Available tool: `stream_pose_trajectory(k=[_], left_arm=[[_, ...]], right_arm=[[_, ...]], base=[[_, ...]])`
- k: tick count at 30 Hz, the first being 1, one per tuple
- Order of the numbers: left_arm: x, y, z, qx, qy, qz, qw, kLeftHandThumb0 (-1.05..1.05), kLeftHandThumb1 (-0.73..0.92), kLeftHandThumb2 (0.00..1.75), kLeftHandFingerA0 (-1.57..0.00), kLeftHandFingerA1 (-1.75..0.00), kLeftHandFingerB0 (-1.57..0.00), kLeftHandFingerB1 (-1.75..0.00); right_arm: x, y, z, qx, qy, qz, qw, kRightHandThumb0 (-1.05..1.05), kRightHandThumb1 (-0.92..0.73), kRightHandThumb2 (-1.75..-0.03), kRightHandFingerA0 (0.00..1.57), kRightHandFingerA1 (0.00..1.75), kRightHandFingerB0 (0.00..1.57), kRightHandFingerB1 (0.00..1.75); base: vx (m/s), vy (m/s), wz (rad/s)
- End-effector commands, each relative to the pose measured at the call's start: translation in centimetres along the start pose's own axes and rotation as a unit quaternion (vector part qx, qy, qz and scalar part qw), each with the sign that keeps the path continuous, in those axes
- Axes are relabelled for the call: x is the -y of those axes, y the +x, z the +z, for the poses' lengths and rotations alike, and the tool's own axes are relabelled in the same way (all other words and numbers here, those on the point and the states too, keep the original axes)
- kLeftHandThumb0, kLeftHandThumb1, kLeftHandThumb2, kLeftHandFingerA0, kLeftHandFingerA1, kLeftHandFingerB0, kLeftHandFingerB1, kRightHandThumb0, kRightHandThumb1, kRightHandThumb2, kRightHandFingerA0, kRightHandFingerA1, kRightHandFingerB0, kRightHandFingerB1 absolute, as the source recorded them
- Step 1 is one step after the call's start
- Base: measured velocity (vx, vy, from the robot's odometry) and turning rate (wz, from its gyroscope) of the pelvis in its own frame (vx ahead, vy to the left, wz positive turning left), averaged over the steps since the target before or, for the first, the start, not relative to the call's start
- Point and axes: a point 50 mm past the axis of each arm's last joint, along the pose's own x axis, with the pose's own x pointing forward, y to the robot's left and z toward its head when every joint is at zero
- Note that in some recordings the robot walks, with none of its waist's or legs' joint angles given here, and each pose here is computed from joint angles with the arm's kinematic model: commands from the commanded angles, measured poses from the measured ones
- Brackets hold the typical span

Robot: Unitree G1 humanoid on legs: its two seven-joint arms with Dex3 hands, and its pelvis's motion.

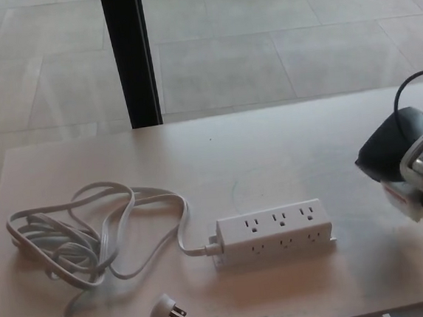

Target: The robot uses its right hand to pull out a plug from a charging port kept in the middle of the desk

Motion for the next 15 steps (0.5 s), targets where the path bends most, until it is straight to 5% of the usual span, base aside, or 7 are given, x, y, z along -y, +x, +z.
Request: stream_pose_trajectory(k=[1, 5, 7, 8, 9, 10, 15], left_arm=[[-0.9, 0.0, 0.3, 0.014, -0.006, 0.006, 1.0, -0.76, 0.92, 0.72, -0.72, -0.56, -0.52, -0.46], [-0.9, 0.0, 0.3, 0.012, -0.008, 0.011, 1.0, -0.77, 0.92, 0.71, -0.74, -0.57, -0.55, -0.49], [-0.8, -0.1, 0.2, 0.012, -0.007, 0.01, 1.0, -0.78, 0.92, 0.72, -0.75, -0.59, -0.55, -0.5], [-0.8, -0.1, 0.2, 0.012, -0.003, 0.009, 1.0, -0.77, 0.92, 0.72, -0.73, -0.57, -0.52, -0.47], [-0.8, -0.1, 0.1, 0.013, -0.002, 0.008, 1.0, -0.77, 0.92, 0.72, -0.73, -0.57, -0.52, -0.47], [-0.8, -0.2, 0.0, 0.016, 0.003, 0.003, 1.0, -0.77, 0.92, 0.73, -0.71, -0.57, -0.49, -0.47], [-0.8, -0.2, -0.2, 0.013, 0.008, 0.009, 1.0, -0.76, 0.92, 0.73, -0.74, -0.57, -0.52, -0.48]], right_arm=[[-0.8, -0.1, 1.4, -0.015, -0.056, 0.035, 0.998, -0.47, -0.71, -0.62, 0.88, 1.52, 0.47, 0.39], [-1.6, -0.3, 1.3, -0.01, -0.036, 0.042, 0.998, -0.51, -0.63, -0.59, 0.85, 1.5, 0.6, 0.54], [-1.7, -0.4, 1.0, -0.018, -0.019, 0.045, 0.999, -0.67, -0.61, -0.59, 0.88, 1.37, 0.18, 0.36], [-1.8, -0.4, 0.7, -0.024, -0.004, 0.052, 0.998, -0.82, -0.52, -0.89, 0.96, 1.28, 0.06, 0.38], [-1.9, -0.4, 0.6, -0.028, 0.002, 0.055, 0.998, -0.82, -0.52, -0.89, 0.96, 1.28, 0.06, 0.38], [-2.2, -0.5, -0.1, -0.033, 0.041, 0.059, 0.997, -0.97, -0.58, -0.94, 0.94, 1.32, 0.09, 0.16], [-3.4, -1.1, -2.1, -0.052, 0.129, 0.064, 0.988, -0.94, -0.52, -0.97, 0.88, 1.27, 0.01, 0.1]], base=[[0.0, 0.0, 0.0], [0.0, 0.0, 0.0], [0.0, 0.0, 0.0], [0.0, 0.0, 0.0], [0.0, 0.0, 0.0], [0.0, 0.0, 0.0], [0.0, 0.0, 0.0]])
